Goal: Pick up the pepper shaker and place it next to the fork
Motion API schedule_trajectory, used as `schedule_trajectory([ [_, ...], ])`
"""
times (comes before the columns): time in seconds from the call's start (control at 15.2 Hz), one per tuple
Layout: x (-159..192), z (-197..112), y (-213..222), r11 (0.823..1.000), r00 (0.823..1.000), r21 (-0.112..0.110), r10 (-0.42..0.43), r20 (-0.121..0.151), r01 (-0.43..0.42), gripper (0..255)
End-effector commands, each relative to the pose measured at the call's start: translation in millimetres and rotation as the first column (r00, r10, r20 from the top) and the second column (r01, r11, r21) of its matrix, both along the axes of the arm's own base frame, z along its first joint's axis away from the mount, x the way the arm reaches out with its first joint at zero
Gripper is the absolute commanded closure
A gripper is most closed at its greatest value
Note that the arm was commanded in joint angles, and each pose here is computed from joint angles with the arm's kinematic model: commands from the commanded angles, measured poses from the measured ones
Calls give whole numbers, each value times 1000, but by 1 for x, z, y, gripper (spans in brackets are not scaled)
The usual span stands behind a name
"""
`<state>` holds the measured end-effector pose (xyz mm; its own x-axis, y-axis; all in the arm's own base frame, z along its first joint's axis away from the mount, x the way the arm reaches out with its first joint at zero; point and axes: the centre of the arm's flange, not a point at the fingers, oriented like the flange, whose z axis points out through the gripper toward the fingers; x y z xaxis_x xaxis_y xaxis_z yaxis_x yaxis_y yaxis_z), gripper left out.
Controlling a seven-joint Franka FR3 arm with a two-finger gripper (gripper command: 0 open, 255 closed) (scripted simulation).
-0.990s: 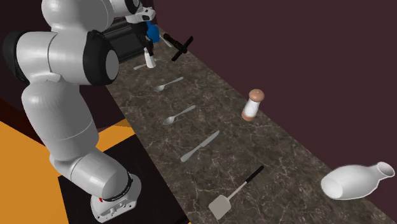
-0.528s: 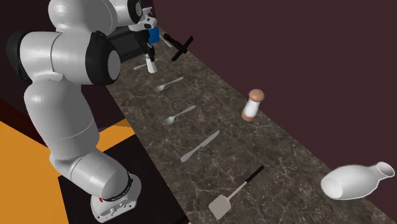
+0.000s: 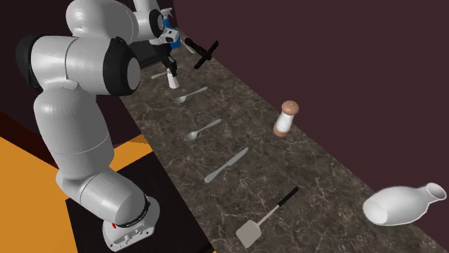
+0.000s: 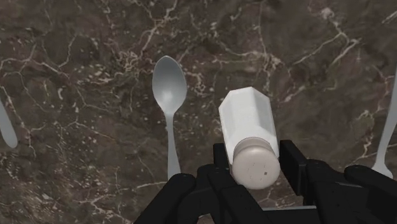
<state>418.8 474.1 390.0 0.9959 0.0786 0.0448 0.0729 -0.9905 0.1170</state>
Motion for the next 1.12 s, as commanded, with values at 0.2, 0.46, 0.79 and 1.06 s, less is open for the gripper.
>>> schedule_trajectory([
  [0.2, 0, -28, -1, 1000, 1000, 0, 0, 0, 0, 255],
  [0.46, 0, -28, -1, 1000, 1000, 0, 0, 0, 0, 255],
  [0.79, 0, -28, -1, 1000, 1000, 0, 0, 0, 0, 0],
  [1.06, 0, -28, -1, 1000, 1000, 0, 0, 0, 0, 0],
])
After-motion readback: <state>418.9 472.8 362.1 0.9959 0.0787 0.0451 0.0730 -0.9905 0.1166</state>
